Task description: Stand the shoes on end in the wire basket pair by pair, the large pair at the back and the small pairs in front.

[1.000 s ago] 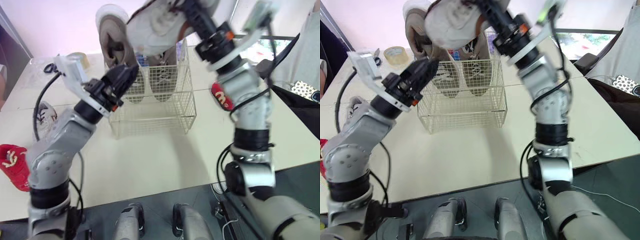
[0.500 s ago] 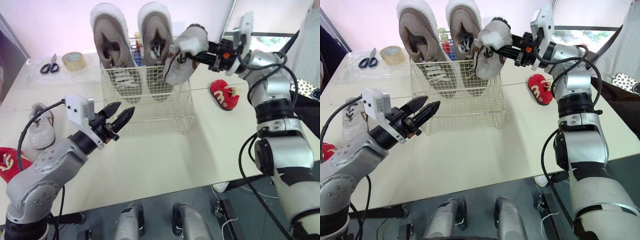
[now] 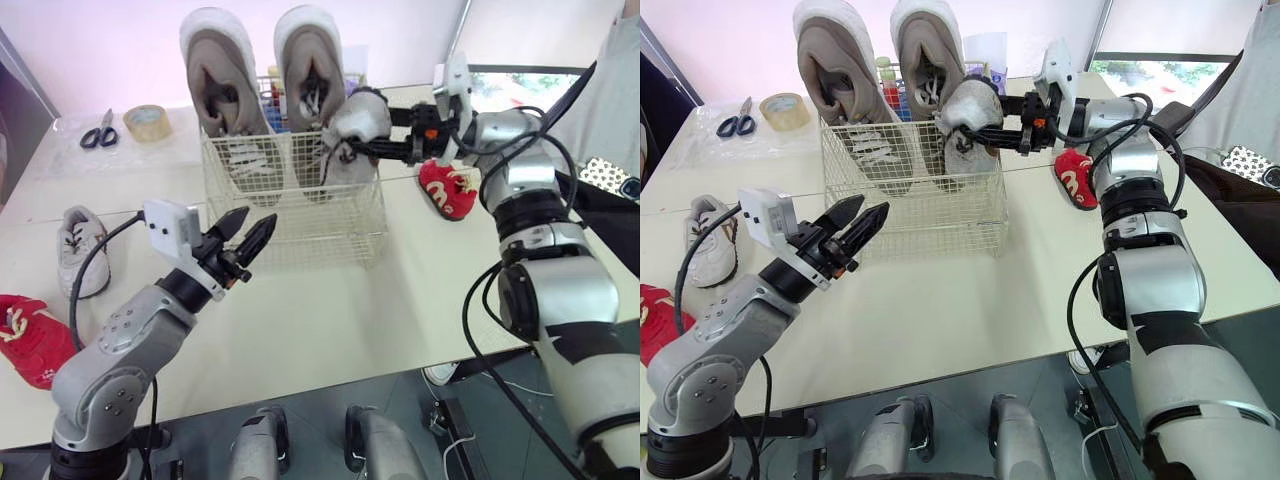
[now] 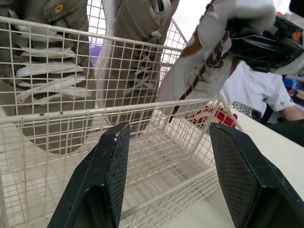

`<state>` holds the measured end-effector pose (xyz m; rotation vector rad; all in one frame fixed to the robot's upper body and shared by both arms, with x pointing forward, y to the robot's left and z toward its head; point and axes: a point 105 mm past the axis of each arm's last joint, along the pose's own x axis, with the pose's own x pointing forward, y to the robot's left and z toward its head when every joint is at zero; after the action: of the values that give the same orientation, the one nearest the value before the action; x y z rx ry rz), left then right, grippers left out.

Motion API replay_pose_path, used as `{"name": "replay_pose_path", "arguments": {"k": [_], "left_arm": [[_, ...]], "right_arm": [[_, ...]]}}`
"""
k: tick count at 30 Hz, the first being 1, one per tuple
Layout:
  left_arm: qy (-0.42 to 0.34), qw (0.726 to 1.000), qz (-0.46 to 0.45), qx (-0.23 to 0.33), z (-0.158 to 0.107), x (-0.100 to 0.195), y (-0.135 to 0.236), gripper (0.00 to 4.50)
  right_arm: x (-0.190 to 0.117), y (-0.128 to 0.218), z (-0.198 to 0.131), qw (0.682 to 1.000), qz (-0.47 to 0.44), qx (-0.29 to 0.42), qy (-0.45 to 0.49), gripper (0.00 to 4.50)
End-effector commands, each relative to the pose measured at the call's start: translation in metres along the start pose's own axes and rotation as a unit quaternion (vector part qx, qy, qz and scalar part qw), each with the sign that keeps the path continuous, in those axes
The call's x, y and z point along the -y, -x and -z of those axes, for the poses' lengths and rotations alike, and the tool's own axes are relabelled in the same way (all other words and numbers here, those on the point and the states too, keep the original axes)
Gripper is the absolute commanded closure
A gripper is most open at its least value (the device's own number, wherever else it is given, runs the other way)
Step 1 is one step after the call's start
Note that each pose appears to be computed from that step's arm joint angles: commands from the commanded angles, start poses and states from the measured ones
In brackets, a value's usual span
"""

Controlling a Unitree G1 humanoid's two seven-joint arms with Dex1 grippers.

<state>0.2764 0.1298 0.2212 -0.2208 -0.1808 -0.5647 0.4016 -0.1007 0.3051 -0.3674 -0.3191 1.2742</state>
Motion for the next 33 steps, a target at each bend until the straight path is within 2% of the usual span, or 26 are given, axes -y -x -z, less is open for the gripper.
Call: {"name": "replay_pose_path", "arguments": {"k": [1, 2, 11, 18, 20, 21, 23, 25, 27, 29, 31, 33], "left_arm": [[-0.01, 1.0, 0.008, 0.02, -0.008, 0.004, -0.001, 1.83], [-0.011, 1.0, 0.008, 0.018, -0.008, 0.003, 0.0, 1.83], [-0.016, 1.0, 0.005, 0.013, -0.01, -0.005, 0.002, 1.83], [-0.026, 0.999, -0.017, 0.039, -0.038, -0.013, 0.01, 1.83], [-0.011, 0.998, -0.019, 0.065, -0.055, -0.017, 0.017, 1.27], [-0.015, 0.996, -0.045, 0.081, -0.069, -0.029, 0.022, 1.01], [-0.06, 0.986, -0.128, 0.091, -0.097, -0.063, 0.034, 0.02], [-0.097, 0.966, -0.224, 0.08, -0.121, -0.102, 0.047, 0.02], [-0.147, 0.933, -0.326, 0.026, -0.131, -0.144, 0.059, 0.02], [-0.183, 0.91, -0.371, -0.043, -0.127, -0.173, 0.066, 0.02], [-0.187, 0.892, -0.398, -0.105, -0.116, -0.196, 0.074, 0.02], [-0.178, 0.864, -0.437, -0.176, -0.096, -0.226, 0.089, 0.02]], "right_arm": [[0.009, 0.004, -0.016, 0.999, 0.024, 0.02, 0.031, 0.27], [0.011, 0.006, -0.016, 0.999, 0.033, 0.019, 0.036, 0.04], [0.011, 0.015, -0.014, 0.998, 0.026, -0.007, 0.049, 0.04], [0.026, 0.043, -0.047, 0.996, 0.072, 0.035, 0.04, 0.04], [0.026, 0.053, -0.062, 0.995, 0.072, 0.058, 0.034, 0.0], [0.023, 0.057, -0.073, 0.995, 0.062, 0.075, 0.026, 0.0], [0.011, 0.061, -0.1, 0.994, 0.032, 0.109, 0.005, 0.0], [-0.016, 0.055, -0.116, 0.992, -0.033, 0.115, -0.032, 0.0], [-0.049, 0.043, -0.114, 0.991, -0.092, 0.086, -0.045, 0.0], [-0.079, 0.033, -0.105, 0.987, -0.14, 0.053, -0.056, 0.0], [-0.103, 0.027, -0.092, 0.982, -0.176, 0.018, -0.062, 0.0], [-0.124, 0.023, -0.057, 0.979, -0.189, -0.064, -0.03, 0.0]]}}
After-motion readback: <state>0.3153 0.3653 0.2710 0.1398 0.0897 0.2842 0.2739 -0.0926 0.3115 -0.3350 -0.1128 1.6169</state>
